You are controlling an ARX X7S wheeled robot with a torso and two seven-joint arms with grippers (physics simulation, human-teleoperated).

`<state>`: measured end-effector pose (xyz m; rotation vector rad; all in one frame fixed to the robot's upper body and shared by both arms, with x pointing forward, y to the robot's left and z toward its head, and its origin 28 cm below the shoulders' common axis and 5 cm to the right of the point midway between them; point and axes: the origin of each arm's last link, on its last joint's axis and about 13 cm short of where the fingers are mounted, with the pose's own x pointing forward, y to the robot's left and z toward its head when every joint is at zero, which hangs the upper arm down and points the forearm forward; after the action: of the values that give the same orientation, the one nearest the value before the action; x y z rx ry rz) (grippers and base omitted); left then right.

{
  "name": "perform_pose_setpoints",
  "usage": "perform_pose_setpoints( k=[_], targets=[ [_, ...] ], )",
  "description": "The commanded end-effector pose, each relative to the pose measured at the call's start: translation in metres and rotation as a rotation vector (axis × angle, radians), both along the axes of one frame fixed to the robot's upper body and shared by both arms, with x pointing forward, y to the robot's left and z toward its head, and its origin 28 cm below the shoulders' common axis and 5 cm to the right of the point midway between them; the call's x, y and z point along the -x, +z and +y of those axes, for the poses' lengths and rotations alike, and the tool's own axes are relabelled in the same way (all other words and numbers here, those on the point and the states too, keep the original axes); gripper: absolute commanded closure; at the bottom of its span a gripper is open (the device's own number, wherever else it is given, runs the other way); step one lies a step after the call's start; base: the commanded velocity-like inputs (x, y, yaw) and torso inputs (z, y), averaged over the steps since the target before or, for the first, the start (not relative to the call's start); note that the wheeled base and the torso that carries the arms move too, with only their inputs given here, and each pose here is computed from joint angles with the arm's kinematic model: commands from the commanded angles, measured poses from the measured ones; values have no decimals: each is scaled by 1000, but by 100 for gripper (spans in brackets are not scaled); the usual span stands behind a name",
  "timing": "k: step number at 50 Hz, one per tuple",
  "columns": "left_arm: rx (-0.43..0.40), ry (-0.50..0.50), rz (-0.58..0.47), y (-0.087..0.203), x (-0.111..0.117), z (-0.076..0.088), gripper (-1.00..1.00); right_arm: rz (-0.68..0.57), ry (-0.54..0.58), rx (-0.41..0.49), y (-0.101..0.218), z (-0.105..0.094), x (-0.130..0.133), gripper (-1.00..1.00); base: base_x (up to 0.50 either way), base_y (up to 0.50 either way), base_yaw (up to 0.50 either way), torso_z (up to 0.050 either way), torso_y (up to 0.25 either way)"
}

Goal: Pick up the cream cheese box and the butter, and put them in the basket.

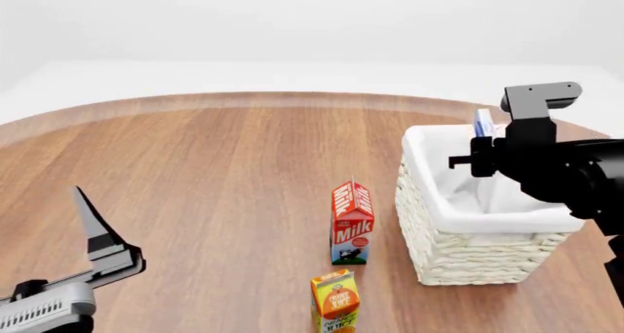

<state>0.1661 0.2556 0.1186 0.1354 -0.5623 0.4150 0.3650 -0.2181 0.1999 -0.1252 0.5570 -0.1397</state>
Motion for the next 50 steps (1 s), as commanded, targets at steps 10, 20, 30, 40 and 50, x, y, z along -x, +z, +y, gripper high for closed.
perform_pose_setpoints(
  k=[10, 20, 30, 40, 50],
  targets=[
    [-9, 10, -8, 0, -1, 2, -100, 4, 8, 9, -10, -3, -1, 100, 0, 0, 0, 0, 1],
    [-9, 7, -5, -1, -1, 1, -100, 21, 7, 24, -17, -4, 1, 100, 0, 0, 0, 0, 1],
    [-8, 7, -3, -1, -1, 2, -100, 37, 21, 36, -23, -3, 1, 100, 0, 0, 0, 0, 0],
    [-10, 6, -3, -1, -1, 1, -100, 39, 27, 42, -22, -4, 1, 100, 0, 0, 0, 0, 1],
    [-11, 4, -2, -2, -1, 1, -100, 36, 22, 41, -19, -4, 1, -100, 0, 0, 0, 0, 0]
  ],
)
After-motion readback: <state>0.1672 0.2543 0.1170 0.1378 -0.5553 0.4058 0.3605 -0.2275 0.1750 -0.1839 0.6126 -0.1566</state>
